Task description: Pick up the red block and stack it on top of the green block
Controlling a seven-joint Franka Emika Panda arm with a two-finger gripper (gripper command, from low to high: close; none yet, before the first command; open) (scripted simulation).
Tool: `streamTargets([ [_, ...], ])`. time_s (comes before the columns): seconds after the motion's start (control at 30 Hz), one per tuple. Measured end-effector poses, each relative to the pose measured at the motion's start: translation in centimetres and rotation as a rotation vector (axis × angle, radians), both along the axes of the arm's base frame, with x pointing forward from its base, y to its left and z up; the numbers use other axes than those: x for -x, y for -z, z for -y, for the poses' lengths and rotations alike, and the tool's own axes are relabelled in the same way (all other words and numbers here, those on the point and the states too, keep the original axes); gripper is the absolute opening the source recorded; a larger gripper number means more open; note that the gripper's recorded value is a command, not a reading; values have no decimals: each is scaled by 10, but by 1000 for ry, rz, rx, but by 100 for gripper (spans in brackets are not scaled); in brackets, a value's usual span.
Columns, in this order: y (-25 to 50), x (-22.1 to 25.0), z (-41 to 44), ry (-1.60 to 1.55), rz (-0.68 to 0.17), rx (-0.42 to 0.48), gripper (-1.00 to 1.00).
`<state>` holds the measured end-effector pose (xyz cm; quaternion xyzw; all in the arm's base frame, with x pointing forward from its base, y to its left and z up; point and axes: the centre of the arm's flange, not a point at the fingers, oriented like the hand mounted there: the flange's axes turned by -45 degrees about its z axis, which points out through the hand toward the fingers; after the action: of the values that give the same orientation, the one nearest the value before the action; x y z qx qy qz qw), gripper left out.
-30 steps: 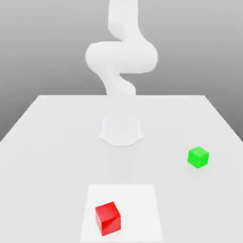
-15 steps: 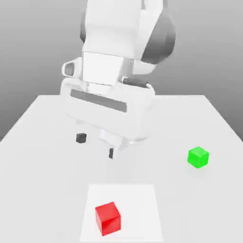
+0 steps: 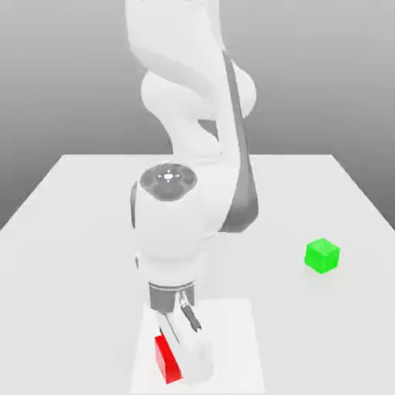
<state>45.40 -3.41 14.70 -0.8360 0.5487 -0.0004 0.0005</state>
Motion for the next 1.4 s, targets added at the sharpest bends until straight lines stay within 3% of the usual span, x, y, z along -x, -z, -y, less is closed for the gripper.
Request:
streamTargets([
  [0.17,-1,0,0,1,2,0,-100],
  [0.33,-55,0,-1,1,2,0,-100],
  [0.47,-83,16,-84,42,1,-20,-100],
  [0.6,-100,58,-176,83,-8,-33,-100],
  [1.0,-109,225,-297,378,-19,-12,-100],
  [1.4,-110,224,-298,378,-8,-17,-100],
])
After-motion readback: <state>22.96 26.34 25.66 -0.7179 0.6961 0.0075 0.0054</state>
